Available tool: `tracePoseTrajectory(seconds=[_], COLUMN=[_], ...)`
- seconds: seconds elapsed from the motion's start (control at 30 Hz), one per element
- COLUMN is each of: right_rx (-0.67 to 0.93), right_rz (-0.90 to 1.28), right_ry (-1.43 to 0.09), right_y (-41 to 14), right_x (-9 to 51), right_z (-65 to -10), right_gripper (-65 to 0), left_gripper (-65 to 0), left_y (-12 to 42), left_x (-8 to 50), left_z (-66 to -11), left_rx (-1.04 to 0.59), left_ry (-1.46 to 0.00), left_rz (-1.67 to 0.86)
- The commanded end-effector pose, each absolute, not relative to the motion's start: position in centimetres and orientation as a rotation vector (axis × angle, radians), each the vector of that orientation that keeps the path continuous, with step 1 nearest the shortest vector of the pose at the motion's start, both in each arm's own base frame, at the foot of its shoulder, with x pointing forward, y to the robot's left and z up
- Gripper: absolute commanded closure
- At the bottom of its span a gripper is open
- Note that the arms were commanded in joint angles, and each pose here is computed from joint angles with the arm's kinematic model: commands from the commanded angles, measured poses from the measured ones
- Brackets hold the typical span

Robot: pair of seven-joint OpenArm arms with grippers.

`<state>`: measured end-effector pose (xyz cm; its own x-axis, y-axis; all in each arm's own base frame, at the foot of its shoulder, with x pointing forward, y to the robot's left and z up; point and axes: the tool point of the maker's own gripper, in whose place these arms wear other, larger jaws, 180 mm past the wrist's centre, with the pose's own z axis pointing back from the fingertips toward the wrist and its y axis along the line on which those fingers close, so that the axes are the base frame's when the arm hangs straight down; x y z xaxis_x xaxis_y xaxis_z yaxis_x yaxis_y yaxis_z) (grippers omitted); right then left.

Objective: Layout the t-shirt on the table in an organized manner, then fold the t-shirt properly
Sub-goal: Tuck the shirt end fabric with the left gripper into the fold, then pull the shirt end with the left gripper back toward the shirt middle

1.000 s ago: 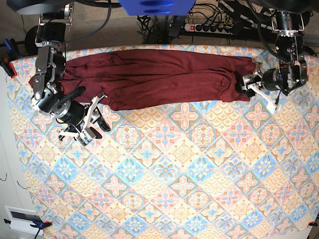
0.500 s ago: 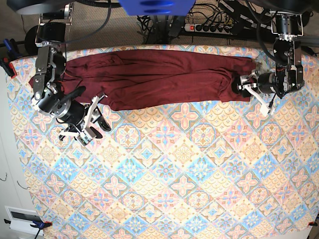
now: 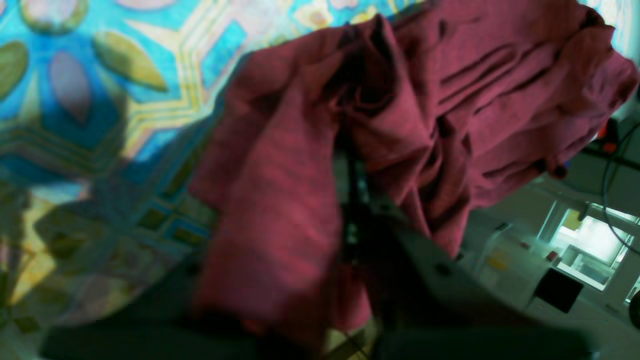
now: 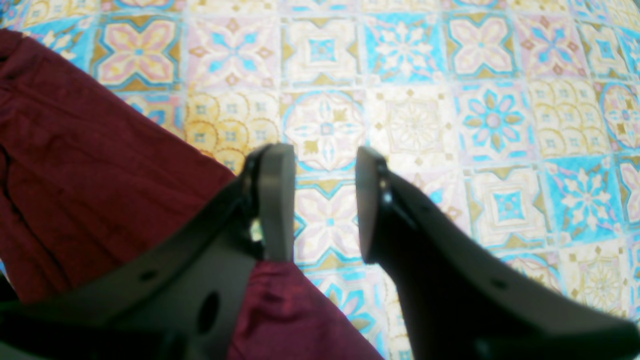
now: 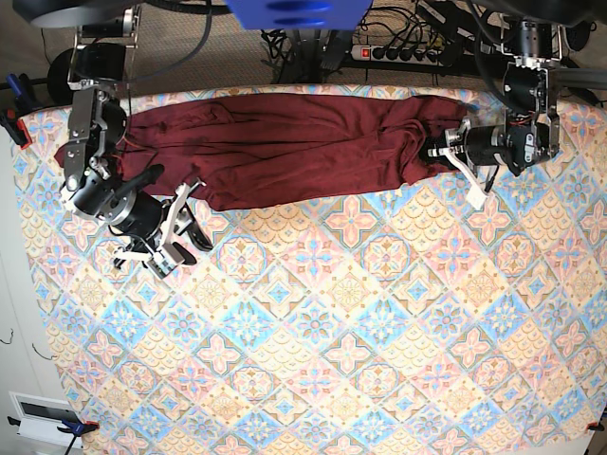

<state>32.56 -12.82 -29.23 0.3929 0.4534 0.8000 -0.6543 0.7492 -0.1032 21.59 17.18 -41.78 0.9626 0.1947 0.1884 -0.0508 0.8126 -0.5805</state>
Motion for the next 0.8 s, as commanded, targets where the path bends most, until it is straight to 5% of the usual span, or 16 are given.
tracePoseTrajectory(seconds=[0.0,0.77], right_rx=[0.24,0.233], right_rz=[0.719,0.72], right_ry=[-0.984,-0.985], right_y=[-12.9,-13.0], right_x=[33.3,33.3], right_z=[-27.6,-27.6], right_gripper=[-19.6,-19.6], left_gripper=[0.0,0.0], left_y=[17.9,34.2], left_x=[22.8,30.6], left_z=[-40.6,-34.0], left_rx=[-0.614,-0.113], left_ry=[-0.293,-0.592], left_rz=[0.136,0.259])
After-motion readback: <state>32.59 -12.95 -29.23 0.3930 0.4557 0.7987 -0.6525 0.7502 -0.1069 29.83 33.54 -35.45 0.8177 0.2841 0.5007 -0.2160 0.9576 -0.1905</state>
